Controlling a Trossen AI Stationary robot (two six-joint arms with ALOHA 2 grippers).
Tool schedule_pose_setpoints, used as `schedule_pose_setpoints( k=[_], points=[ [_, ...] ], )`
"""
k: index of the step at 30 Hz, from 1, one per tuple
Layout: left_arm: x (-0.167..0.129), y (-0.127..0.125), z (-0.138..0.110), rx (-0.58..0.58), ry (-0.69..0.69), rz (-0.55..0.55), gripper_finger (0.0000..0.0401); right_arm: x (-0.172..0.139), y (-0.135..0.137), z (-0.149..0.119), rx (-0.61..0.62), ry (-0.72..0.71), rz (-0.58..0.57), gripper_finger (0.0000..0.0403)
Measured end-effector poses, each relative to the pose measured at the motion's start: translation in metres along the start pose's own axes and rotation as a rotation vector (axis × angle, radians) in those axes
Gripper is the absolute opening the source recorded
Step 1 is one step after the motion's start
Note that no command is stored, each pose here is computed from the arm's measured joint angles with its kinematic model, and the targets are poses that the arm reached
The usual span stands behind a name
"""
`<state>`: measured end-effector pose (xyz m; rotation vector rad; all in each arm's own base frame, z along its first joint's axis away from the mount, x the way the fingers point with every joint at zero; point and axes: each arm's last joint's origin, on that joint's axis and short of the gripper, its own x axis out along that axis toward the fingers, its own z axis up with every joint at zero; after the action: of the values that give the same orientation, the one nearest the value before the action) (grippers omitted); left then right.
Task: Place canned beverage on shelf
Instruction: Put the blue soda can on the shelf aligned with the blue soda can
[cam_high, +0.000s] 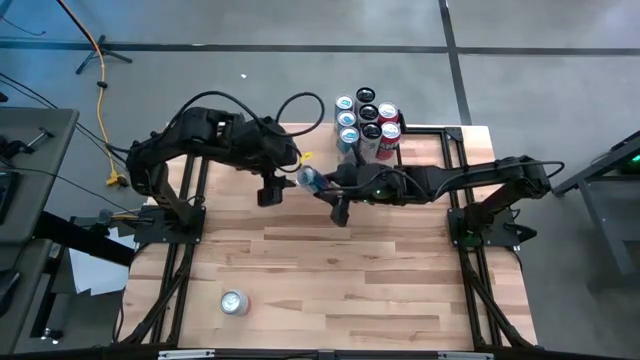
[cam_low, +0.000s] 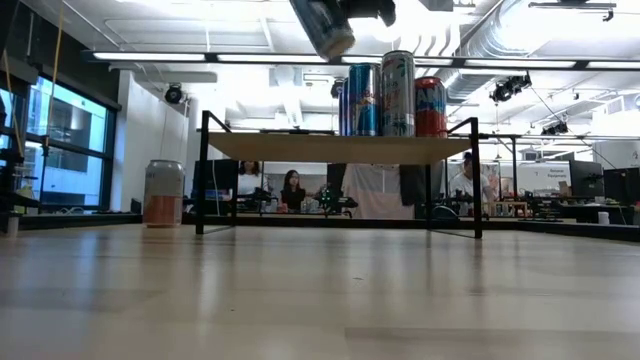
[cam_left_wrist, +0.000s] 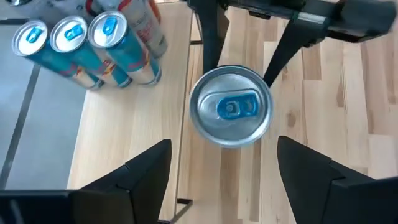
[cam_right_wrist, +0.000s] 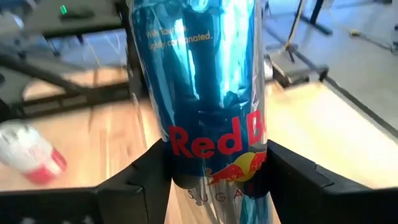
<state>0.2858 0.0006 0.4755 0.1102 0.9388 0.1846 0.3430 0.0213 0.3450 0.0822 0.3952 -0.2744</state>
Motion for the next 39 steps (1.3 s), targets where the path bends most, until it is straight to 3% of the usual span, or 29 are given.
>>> schedule_pose_setpoints(
  k=[8,13,17,22,24,27,31,39],
  points=[
    [-0.018,0.007,-0.019,-0.126,0.000,0.028,0.0245,-0.010,0.007,-0.030,-0.076,0.290,0.005,0.0202],
    [-0.024,0.003,-0.046,-0.208,-0.098,0.057,0.0245,-0.022,0.020,-0.055,-0.062,0.329,0.039,0.0202],
    [-0.018,-0.006,-0.079,-0.319,-0.243,0.009,0.0245,-0.038,0.021,-0.095,0.123,0.251,0.080,0.0202],
    [-0.002,-0.020,-0.108,-0.458,-0.449,-0.088,0.0244,-0.038,0.032,-0.117,0.394,-0.120,0.180,0.0202],
    [0.002,-0.023,-0.114,-0.491,-0.515,-0.112,0.0244,-0.031,0.035,-0.119,0.396,-0.216,0.129,0.0202],
    [0.005,-0.027,-0.116,-0.501,-0.571,-0.137,0.0244,-0.013,0.035,-0.117,0.327,-0.283,-0.102,0.0202],
    [0.004,-0.028,-0.115,-0.471,-0.585,-0.125,0.0243,0.011,0.029,-0.095,0.334,-0.369,-0.340,0.0202],
    [0.003,-0.027,-0.113,-0.442,-0.612,-0.081,0.0243,0.072,0.015,-0.080,0.271,-0.374,-0.463,0.0202]
  ],
)
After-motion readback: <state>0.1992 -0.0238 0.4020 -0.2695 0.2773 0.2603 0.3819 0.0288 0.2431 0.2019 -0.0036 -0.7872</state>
